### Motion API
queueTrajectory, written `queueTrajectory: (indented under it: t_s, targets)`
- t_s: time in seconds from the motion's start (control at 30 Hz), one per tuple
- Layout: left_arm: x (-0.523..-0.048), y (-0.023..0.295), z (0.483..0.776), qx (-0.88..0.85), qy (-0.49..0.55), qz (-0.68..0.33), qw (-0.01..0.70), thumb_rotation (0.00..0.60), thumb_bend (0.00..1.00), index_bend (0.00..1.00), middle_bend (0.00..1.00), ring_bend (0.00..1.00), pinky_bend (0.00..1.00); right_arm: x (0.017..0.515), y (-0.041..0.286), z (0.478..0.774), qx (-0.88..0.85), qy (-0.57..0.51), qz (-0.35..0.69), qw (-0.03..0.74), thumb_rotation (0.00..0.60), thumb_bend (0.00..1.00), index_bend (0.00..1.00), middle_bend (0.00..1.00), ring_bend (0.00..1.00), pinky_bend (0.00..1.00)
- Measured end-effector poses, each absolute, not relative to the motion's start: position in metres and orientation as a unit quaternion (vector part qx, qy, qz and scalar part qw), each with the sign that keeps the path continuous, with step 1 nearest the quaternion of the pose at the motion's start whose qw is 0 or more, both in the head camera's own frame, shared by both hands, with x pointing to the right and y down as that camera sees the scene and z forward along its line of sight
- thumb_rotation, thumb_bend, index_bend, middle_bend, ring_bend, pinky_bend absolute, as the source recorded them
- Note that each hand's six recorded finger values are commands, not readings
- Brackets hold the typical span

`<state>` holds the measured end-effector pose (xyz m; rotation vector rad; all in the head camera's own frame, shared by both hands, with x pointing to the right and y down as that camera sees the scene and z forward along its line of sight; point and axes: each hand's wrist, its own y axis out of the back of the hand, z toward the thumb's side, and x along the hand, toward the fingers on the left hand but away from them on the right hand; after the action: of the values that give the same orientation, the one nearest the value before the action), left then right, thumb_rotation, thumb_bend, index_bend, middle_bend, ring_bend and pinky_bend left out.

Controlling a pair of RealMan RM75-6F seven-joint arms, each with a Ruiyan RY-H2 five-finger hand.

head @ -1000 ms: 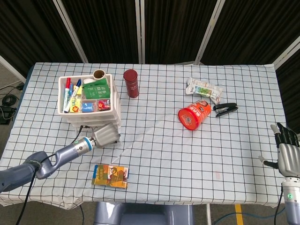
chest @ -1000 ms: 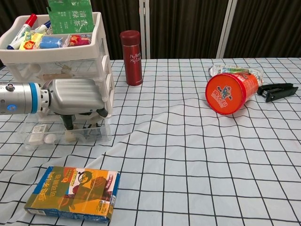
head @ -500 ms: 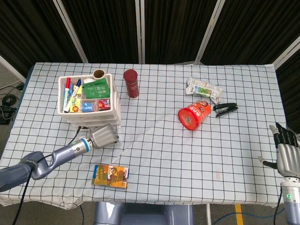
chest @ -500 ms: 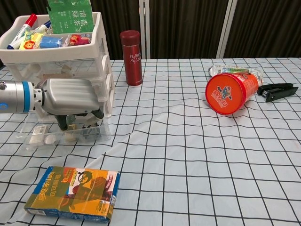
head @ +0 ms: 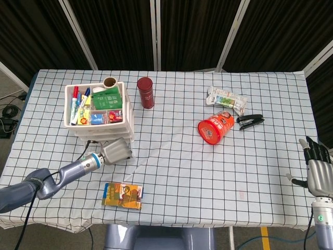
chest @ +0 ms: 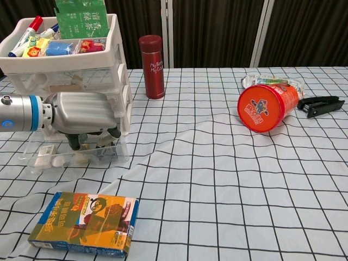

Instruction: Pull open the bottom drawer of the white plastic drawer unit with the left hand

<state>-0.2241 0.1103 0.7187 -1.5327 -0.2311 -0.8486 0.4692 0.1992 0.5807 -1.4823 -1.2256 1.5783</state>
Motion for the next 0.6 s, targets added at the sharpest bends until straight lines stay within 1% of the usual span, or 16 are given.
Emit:
queueTrajectory:
  t_s: [0.13, 0.3, 0.43, 0.57, 0.6]
  targets:
    - [-0.2238, 0.1116, 0.7212, -0.67, -0.104, -0.373, 0.633, 0.6, 0.19, 0.55, 1.0, 0.97, 0.88, 0.4691, 0.1995, 0.5809, -0.565, -0.466, 0.601, 0.32, 0.6, 0.03, 0.01, 0.0, 0.0, 0.0]
    - [-0.2236, 0.1145, 0.7246, -0.668, -0.11, -0.375, 0.633, 0.6, 0.24, 0.56, 1.0, 0.97, 0.88, 0.4687, 0.1997, 0.5811, -0.565, -0.465, 0.601, 0.32, 0.6, 0.03, 0.01, 0.0, 0.0, 0.0]
    - [-0.2239, 0.1159, 0.7249, -0.668, -0.111, -0.375, 0.633, 0.6, 0.26, 0.57, 1.0, 0.97, 0.88, 0.4682, 0.1998, 0.5813, -0.566, -0.464, 0.601, 0.321, 0.6, 0.03, 0.01, 0.0, 0.0, 0.0]
    - [-0.2241, 0.1172, 0.7255, -0.668, -0.112, -0.375, 0.632, 0.6, 0.33, 0.58, 1.0, 0.97, 0.88, 0.4677, 0.1999, 0.581, -0.566, -0.464, 0.601, 0.321, 0.6, 0.03, 0.01, 0.0, 0.0, 0.0]
    - [-0.2241, 0.1176, 0.7257, -0.669, -0.112, -0.375, 0.632, 0.6, 0.36, 0.58, 1.0, 0.97, 0.88, 0.4677, 0.2, 0.5809, -0.566, -0.464, 0.6, 0.321, 0.6, 0.03, 0.01, 0.0, 0.0, 0.0]
